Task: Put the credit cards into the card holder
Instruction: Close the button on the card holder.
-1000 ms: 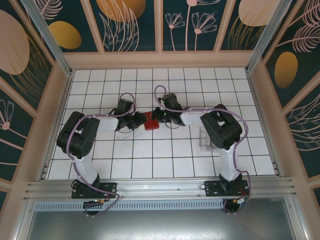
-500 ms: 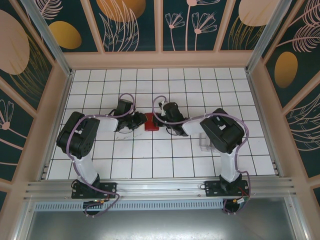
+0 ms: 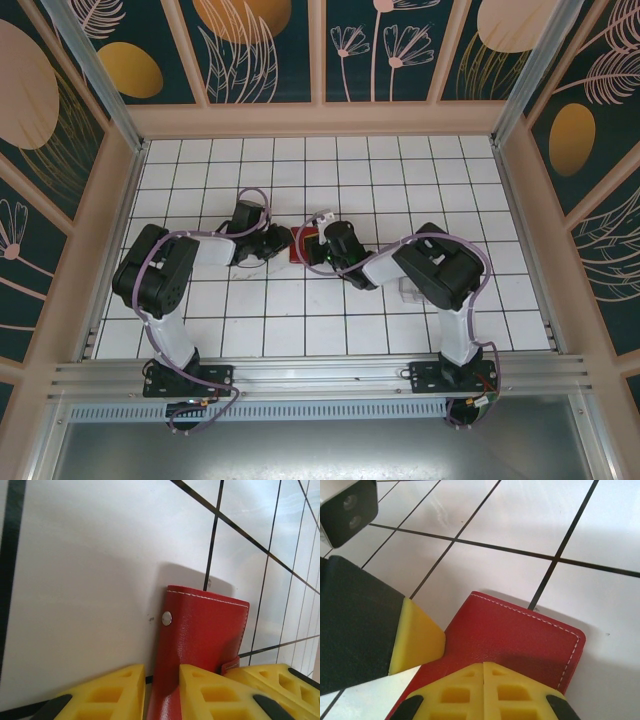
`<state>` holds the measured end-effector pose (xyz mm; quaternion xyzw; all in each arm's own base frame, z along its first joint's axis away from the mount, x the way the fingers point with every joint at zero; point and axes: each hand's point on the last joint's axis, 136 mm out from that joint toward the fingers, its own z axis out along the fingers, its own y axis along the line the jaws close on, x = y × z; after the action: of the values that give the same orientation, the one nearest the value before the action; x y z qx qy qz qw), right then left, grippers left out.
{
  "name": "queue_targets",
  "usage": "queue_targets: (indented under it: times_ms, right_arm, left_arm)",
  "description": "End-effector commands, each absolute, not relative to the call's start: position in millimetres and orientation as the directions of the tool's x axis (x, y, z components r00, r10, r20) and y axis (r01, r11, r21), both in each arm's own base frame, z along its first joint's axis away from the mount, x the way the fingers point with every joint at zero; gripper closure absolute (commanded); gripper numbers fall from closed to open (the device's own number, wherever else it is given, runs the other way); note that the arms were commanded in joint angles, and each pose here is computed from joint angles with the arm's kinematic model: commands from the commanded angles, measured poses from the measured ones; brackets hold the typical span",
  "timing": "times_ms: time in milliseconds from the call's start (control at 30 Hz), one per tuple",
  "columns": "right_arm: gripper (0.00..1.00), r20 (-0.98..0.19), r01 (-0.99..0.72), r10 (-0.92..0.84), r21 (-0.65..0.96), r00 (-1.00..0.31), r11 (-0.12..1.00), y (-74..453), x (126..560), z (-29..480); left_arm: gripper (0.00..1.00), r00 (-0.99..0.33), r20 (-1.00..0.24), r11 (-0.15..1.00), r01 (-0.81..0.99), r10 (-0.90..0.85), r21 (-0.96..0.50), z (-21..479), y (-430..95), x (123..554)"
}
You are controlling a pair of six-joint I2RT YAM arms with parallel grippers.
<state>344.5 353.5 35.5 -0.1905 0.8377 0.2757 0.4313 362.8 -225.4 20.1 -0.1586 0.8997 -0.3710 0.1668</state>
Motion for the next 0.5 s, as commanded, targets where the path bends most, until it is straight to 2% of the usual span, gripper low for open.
queue_targets:
  times_ms: [0, 100, 200, 233, 333, 467]
  right_arm:
    - [1.00, -0.602, -0.553, -0.370, 0.145, -0.708, 0.821, 298, 286, -80]
    - [1.00, -0.574, -0.557, -0.374, 0.178, -0.728, 0.811, 298, 282, -87]
    - [1.00, -0.601, -0.558, -0.348, 0.202, -0.719, 0.805, 308, 288, -67]
    - [1.00, -0.620, -0.562, -0.335, 0.211, -0.709, 0.800, 314, 294, -53]
    - [0.88, -0.685, -0.575, -0.291, 0.227, -0.668, 0.786, 333, 313, -2]
    - [0.66, -0.799, -0.591, -0.196, 0.232, -0.569, 0.773, 351, 339, 84]
  left_arm:
    - [0.74, -0.892, -0.116, 0.683, -0.246, -0.438, -0.688, 0, -208, 346]
    - [0.74, -0.870, -0.150, 0.671, -0.241, -0.470, -0.701, 17, -192, 353]
    - [0.71, -0.841, -0.214, 0.678, -0.223, -0.497, -0.700, 39, -173, 362]
    - [0.67, -0.830, -0.239, 0.685, -0.216, -0.504, -0.696, 46, -167, 364]
    - [0.55, -0.805, -0.317, 0.718, -0.182, -0.501, -0.671, 66, -155, 373]
    - [0.46, -0.758, -0.415, 0.748, -0.142, -0.504, -0.649, 98, -145, 386]
